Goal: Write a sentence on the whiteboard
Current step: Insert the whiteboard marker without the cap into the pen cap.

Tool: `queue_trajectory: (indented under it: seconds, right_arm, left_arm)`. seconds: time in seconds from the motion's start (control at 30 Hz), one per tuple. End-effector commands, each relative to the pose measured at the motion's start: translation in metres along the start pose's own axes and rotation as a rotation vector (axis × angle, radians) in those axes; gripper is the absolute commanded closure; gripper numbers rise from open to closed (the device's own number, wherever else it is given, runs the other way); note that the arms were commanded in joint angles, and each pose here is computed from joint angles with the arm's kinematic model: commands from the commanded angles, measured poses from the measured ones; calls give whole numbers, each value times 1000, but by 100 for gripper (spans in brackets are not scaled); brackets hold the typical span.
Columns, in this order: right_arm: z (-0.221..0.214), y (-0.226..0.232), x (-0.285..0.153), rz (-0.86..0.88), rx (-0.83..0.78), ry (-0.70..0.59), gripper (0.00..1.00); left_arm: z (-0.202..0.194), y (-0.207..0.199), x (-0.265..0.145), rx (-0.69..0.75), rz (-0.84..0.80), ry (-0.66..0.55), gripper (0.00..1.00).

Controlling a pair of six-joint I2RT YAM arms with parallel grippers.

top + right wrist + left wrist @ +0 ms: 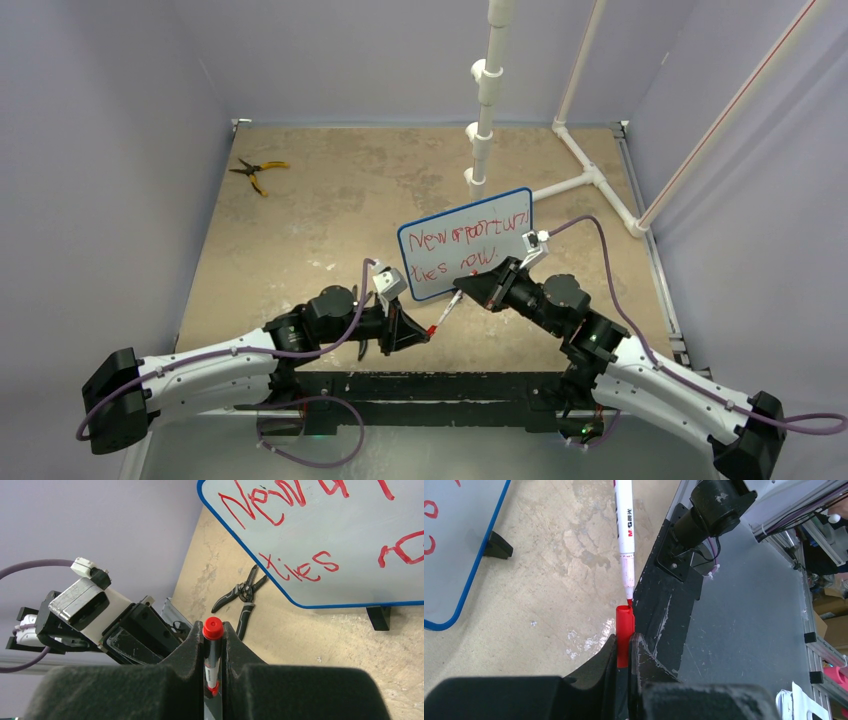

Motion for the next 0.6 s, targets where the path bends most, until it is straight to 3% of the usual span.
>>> queue_trajectory:
  seconds: [0.0, 0.57]
  right_arm:
    - [3, -2, 0, -14, 16, -30, 100]
    - [-1, -1, 4, -3, 6, 6, 100]
  left_arm:
    - [6, -5, 1, 26, -41, -41, 100]
    - [7, -3, 0, 28, -19, -53, 100]
Point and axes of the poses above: each gripper's point midway between its finger pads, its own x axis out along the fingers, its own y axis along the line the jaws close on, z = x × y, the point moved 6 cm from there along -x, back along the fingers, and after that the axes turned 13 degrees about x, right-handed, at the moved point
